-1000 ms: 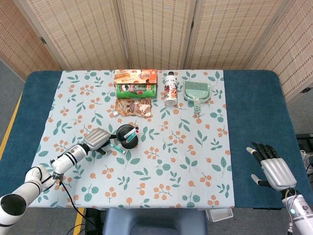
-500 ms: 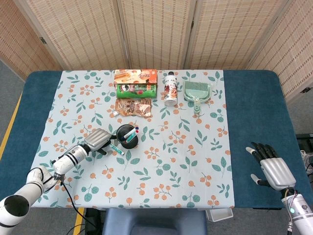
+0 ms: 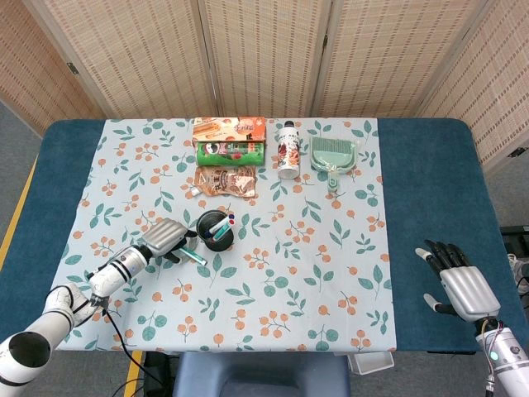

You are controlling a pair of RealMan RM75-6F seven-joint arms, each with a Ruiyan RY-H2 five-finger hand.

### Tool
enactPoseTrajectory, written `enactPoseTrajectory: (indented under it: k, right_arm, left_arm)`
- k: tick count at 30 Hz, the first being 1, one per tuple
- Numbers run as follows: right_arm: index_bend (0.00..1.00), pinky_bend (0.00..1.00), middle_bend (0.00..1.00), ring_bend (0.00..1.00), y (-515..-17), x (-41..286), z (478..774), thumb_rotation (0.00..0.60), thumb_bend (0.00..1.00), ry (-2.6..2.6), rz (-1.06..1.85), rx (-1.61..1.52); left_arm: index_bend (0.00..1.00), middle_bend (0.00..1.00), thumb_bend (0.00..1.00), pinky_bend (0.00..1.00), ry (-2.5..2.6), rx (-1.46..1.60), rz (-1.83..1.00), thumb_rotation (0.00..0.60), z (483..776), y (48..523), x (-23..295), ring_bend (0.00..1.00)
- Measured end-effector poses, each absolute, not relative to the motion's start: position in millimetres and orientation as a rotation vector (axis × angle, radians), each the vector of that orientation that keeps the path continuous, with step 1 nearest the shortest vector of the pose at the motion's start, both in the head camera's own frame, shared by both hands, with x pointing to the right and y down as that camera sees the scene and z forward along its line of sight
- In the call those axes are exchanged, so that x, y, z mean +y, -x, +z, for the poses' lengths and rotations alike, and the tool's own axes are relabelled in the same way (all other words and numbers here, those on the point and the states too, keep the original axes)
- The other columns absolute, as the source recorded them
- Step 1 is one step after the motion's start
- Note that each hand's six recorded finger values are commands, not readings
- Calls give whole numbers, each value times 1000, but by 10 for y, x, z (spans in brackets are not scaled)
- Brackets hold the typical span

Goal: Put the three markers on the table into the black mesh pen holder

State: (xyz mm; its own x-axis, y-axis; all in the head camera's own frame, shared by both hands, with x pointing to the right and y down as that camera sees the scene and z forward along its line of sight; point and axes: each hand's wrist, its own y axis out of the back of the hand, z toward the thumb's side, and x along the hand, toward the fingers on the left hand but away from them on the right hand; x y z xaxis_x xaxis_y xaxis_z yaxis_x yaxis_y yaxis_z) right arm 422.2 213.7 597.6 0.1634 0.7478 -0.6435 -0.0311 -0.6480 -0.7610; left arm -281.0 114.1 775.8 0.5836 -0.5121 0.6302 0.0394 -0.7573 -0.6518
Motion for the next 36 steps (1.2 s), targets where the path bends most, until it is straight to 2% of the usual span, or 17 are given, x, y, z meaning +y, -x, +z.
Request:
enactPoseTrajectory:
  k: [10,19,25,32,36]
  right_arm:
    - [108,0,0,0,-4209,2141,5991,600,285,1802,1551,-676]
    - [108,0,0,0,-4210,2134,5995,600,285,1809,1548,-674]
    - [108,0,0,0,-4203,2139,6006,600,285,1817,1549,-667]
    - [108,0,0,0,-4206,2139,6023,600,285,1822,1554,-661]
    - [108,0,0,0,-4208,2124,6027,600,285,1822,1555,-666]
  left_arm:
    - [606,961,314,972,2204,418,-1120,600,7692,2846,1133,943]
    - [593,961,314,976,2296,673,-1071,600,7379,3000,974,947]
    - [591,961,314,978,2448,996,-1012,600,6977,3105,815,950]
    - [591,962,314,978,2472,1404,-962,600,6377,3355,409,950]
    - [591,962,314,979,2486,1539,-939,600,6248,3301,297,950]
